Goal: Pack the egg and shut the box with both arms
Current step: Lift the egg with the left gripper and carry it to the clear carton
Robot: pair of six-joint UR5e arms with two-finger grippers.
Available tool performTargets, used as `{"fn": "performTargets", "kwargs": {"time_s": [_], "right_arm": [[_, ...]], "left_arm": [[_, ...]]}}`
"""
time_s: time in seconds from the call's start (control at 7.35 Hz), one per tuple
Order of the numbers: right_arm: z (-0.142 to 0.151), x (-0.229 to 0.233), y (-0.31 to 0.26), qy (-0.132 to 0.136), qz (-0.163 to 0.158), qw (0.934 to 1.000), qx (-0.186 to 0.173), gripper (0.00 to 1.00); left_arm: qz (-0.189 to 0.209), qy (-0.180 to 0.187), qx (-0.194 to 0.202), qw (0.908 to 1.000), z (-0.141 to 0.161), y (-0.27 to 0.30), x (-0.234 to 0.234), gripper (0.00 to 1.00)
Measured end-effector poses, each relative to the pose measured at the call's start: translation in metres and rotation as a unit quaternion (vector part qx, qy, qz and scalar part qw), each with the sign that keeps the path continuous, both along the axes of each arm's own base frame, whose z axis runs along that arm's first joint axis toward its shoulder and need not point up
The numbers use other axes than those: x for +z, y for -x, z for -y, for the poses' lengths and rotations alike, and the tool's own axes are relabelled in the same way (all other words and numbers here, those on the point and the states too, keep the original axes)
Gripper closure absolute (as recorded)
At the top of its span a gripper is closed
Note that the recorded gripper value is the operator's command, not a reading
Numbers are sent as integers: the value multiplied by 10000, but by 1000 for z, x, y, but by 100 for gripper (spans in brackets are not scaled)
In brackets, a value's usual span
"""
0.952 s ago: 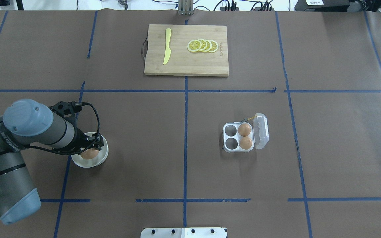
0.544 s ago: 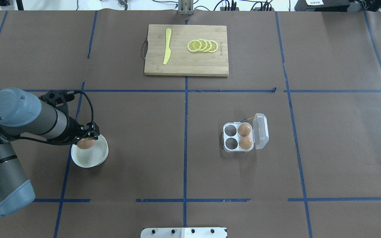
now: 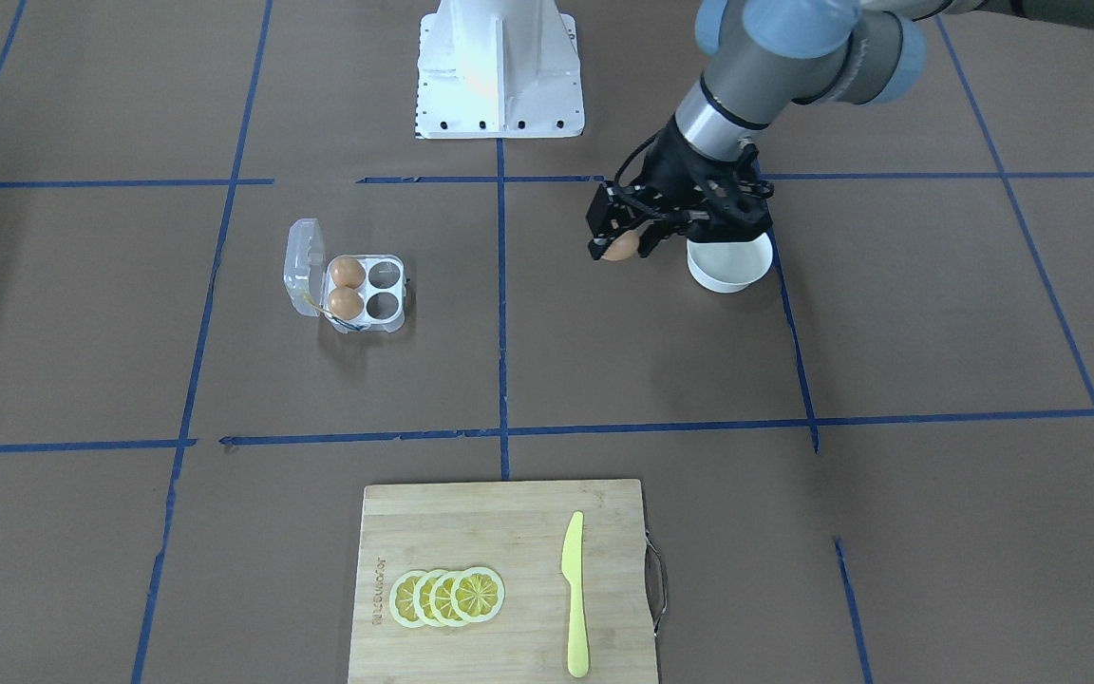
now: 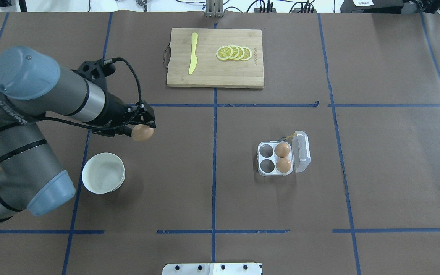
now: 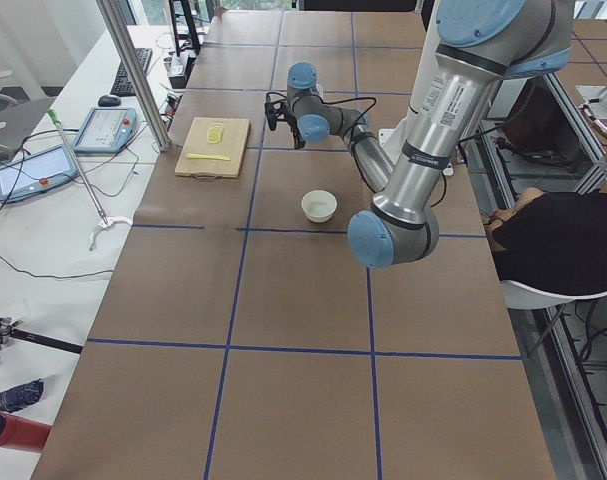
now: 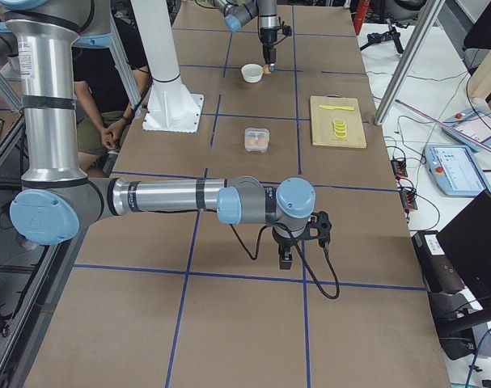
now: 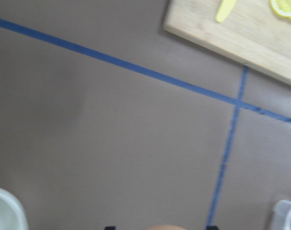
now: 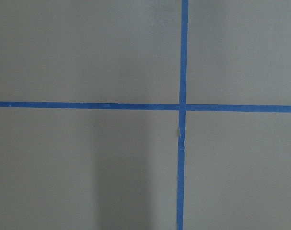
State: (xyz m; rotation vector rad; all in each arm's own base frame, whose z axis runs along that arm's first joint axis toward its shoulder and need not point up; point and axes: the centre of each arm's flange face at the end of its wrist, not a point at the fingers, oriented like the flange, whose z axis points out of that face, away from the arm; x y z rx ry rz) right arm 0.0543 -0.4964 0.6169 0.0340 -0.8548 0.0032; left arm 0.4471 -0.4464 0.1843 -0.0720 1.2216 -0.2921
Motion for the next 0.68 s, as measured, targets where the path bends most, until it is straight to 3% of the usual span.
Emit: {"fn": "performTargets", "kwargs": {"time_s": [0.14, 0.41, 0.68], "right_arm": [[0, 0, 0, 2, 1, 10000, 1, 0], [1, -1, 0, -3, 2, 10000, 6, 0], [0, 0, 0, 9, 7, 10000, 11, 0]], "left_arm": [[-308, 59, 89, 9995, -1, -38, -19, 100], [-848, -180, 116, 9962, -5, -114, -35, 100], [-1069, -379, -42, 9935, -13, -181, -57, 100]]}}
